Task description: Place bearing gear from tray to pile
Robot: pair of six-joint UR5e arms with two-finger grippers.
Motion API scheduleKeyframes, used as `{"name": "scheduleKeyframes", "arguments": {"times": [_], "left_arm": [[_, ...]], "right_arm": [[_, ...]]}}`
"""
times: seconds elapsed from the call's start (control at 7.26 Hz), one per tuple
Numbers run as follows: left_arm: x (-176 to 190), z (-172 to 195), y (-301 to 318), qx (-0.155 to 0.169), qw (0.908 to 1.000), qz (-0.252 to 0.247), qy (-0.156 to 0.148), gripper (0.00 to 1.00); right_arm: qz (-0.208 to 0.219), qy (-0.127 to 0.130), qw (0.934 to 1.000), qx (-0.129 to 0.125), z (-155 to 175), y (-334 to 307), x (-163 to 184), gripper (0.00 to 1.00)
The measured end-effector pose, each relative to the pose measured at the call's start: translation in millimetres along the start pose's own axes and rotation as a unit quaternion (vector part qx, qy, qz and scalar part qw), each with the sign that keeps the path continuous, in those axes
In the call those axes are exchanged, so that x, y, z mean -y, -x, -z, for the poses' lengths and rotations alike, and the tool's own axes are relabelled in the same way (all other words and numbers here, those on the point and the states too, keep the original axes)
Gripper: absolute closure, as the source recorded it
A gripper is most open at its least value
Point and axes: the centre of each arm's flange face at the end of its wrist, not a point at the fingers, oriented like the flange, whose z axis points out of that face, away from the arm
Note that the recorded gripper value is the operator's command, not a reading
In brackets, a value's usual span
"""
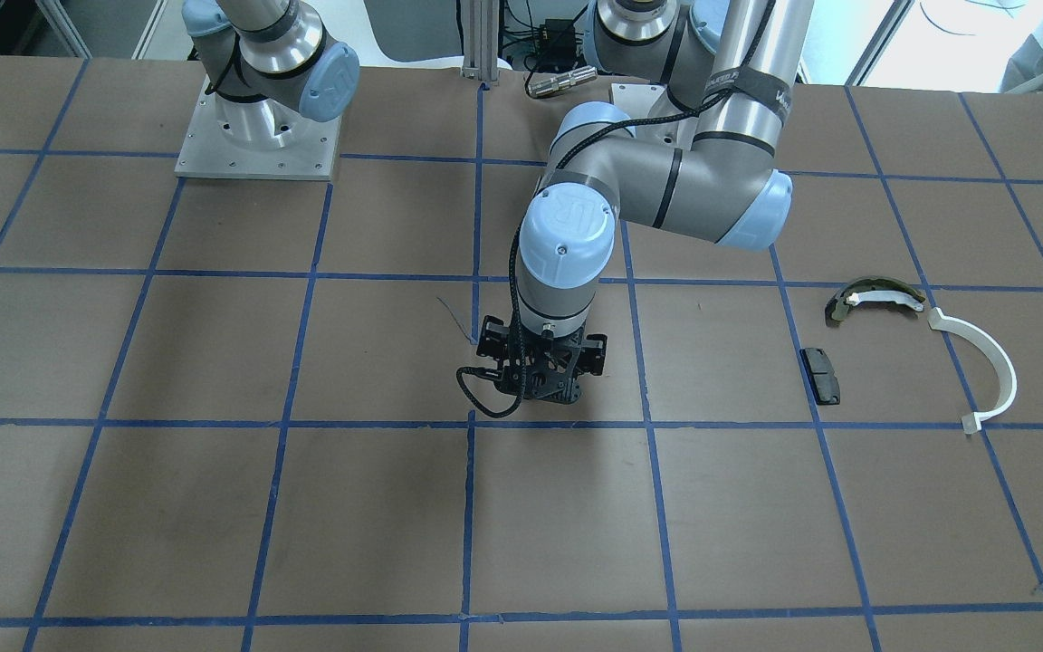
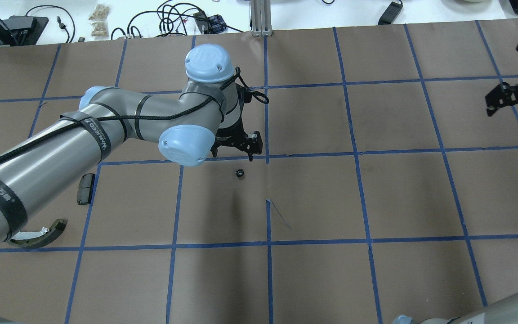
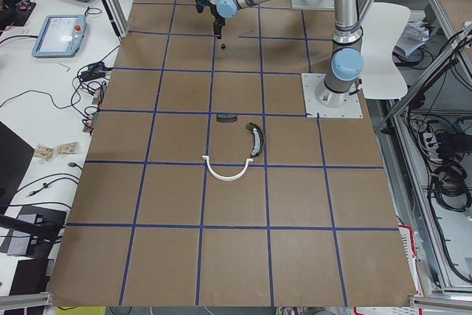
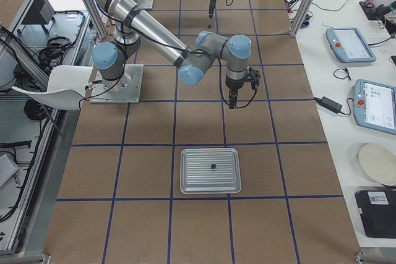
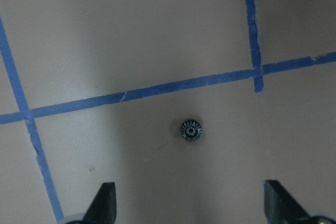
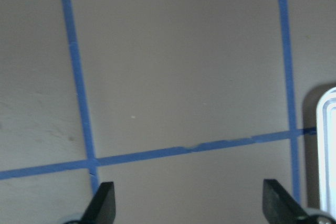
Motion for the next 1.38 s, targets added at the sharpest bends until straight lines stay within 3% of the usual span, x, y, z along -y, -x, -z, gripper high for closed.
{"name": "scheduleKeyframes", "arguments": {"times": [0.41,0.83,0.96,1.24,1.38], "left_arm": [[-0.6,-42.3,-0.2,0.002,0.9999,-0.004,0.014,0.09],[-7.3,-60.5,0.9,0.004,0.9995,-0.005,0.030,0.14],[-6.5,-60.4,0.8,0.004,0.9996,-0.005,0.027,0.42],[-5.5,-60.1,0.5,0.003,0.9997,-0.006,0.024,0.47],[-6.2,-61.0,0.6,0.003,0.9997,-0.006,0.025,0.57]], "right_arm": [[0.036,-0.005,0.9992,-0.018,-41.3,-118.7,-25.9,0.01],[0.138,-0.010,0.9900,-0.029,-82.6,-180.1,-30.4,0.01],[0.150,-0.010,0.9883,-0.022,-90.6,-193.2,-35.9,0.01],[0.149,-0.009,0.9887,0.001,-115.3,-212.9,-43.5,0.12],[0.148,-0.003,0.9889,0.011,-126.5,-217.3,-44.8,0.22]]}}
